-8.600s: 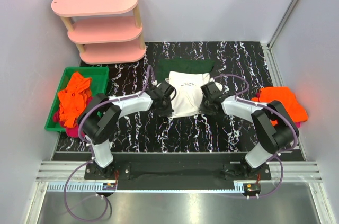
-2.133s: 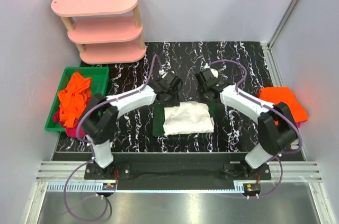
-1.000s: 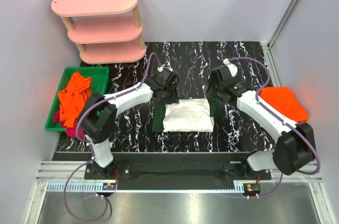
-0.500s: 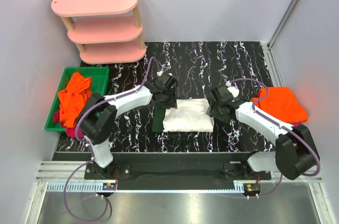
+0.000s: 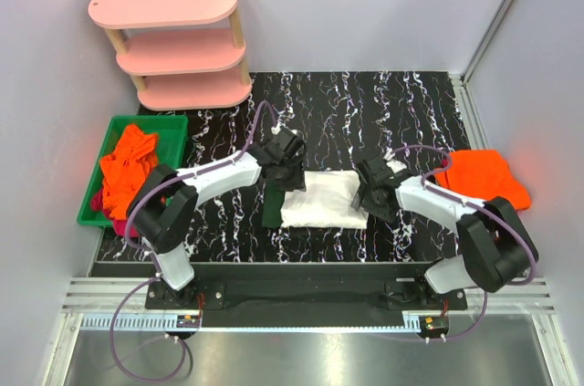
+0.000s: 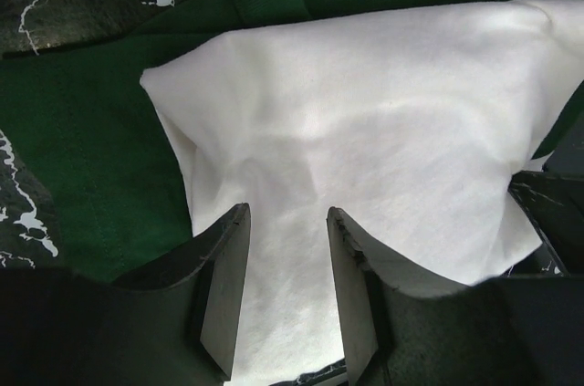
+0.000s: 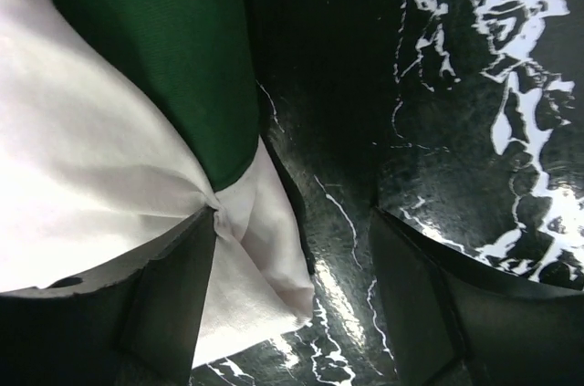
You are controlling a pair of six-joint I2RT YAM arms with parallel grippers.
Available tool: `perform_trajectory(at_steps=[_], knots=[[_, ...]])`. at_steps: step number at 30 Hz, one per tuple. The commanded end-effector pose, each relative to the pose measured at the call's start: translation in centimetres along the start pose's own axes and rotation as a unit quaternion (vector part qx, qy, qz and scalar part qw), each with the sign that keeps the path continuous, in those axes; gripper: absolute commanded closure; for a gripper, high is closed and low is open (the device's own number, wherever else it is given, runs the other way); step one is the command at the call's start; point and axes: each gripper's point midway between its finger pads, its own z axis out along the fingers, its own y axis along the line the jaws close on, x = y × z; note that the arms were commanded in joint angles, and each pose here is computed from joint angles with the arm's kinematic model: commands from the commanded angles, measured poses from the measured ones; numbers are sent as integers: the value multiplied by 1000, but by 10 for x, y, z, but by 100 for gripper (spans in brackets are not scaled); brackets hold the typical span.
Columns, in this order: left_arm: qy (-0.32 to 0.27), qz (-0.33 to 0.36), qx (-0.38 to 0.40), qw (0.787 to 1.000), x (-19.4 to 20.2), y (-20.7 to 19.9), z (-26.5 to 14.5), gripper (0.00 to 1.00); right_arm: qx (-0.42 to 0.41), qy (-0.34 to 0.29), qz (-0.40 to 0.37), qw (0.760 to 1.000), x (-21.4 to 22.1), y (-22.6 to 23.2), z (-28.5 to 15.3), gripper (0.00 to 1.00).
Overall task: Fold and stack the t-shirts
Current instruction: Put the neatly folded tshirt into the corner of the board with the right arm
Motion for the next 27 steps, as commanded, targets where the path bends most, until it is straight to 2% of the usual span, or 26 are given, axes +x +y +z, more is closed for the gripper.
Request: perform_trajectory(at_steps=[1, 10, 16, 18, 24, 27], knots=[[-29, -4, 23, 999, -10, -10, -17, 56, 10, 22, 1, 1000, 15, -1, 13, 25], [-32, -1, 22, 999, -8, -7, -23, 56, 31, 74, 13, 997, 43, -10, 30, 29], [-48, -1, 12, 999, -15, -4, -27, 56, 36, 96, 27, 994, 60, -18, 32, 39], [-50, -1, 11, 999, -15, -4, -28, 56, 40, 101, 26, 994, 65, -20, 33, 45], [-51, -1, 8, 999, -15, -2, -29, 56, 50, 114, 23, 992, 75, -21, 36, 52], [-52, -2, 7, 999, -15, -2, -31, 55, 55, 123, 23, 991, 80, -21, 39, 62]])
